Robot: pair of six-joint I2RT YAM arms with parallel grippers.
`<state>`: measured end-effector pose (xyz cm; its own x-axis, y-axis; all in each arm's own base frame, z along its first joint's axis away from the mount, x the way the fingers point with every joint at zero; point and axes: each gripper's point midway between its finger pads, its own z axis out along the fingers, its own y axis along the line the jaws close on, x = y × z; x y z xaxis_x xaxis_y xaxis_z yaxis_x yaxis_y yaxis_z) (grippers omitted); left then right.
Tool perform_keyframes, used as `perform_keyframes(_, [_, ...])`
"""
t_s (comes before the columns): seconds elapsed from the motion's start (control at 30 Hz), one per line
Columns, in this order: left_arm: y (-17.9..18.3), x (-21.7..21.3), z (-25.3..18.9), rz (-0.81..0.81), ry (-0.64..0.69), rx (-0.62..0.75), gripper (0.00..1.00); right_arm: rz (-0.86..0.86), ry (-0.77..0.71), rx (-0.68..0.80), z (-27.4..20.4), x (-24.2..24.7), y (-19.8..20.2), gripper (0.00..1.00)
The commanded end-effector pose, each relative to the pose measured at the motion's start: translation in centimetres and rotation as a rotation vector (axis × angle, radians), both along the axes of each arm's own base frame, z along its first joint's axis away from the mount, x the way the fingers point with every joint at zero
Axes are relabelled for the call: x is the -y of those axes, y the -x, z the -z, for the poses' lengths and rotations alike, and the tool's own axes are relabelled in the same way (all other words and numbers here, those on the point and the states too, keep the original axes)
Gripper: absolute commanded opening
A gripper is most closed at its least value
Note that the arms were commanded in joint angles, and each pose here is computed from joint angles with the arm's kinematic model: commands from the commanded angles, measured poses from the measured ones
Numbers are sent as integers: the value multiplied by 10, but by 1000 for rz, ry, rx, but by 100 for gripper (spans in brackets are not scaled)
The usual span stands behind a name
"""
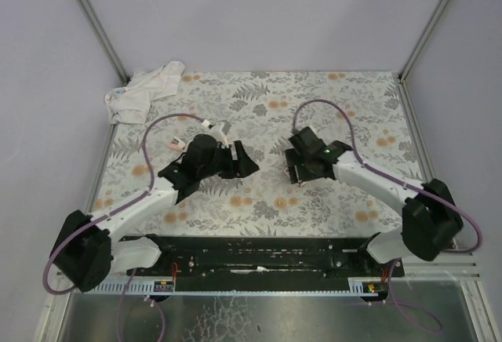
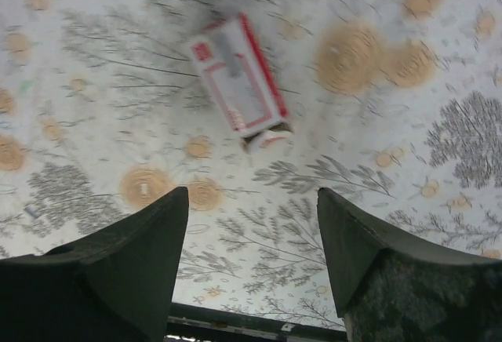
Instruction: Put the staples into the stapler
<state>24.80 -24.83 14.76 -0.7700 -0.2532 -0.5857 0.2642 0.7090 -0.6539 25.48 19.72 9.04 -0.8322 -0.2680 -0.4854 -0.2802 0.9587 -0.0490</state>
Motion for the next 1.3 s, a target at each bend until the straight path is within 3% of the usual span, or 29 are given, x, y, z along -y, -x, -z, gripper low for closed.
perform_keyframes(0.0, [-20,51,-32,200,12,174,68,127,-207,-15,6,21,-4,73])
perform_keyframes(0.3, [-39,167,-13,491,25,189,67,358,-384,43,23,73,-10,66])
perform_keyframes(0.57, [-61,221,51,583,-17,132,67,385,-446,63,27,74,6,66])
perform_keyframes(0.83, [-67,212,110,595,-159,77,67,411,-438,109,24,87,18,68])
perform_keyframes(1.27, [-37,158,122,563,-268,49,67,401,-478,72,29,77,21,70])
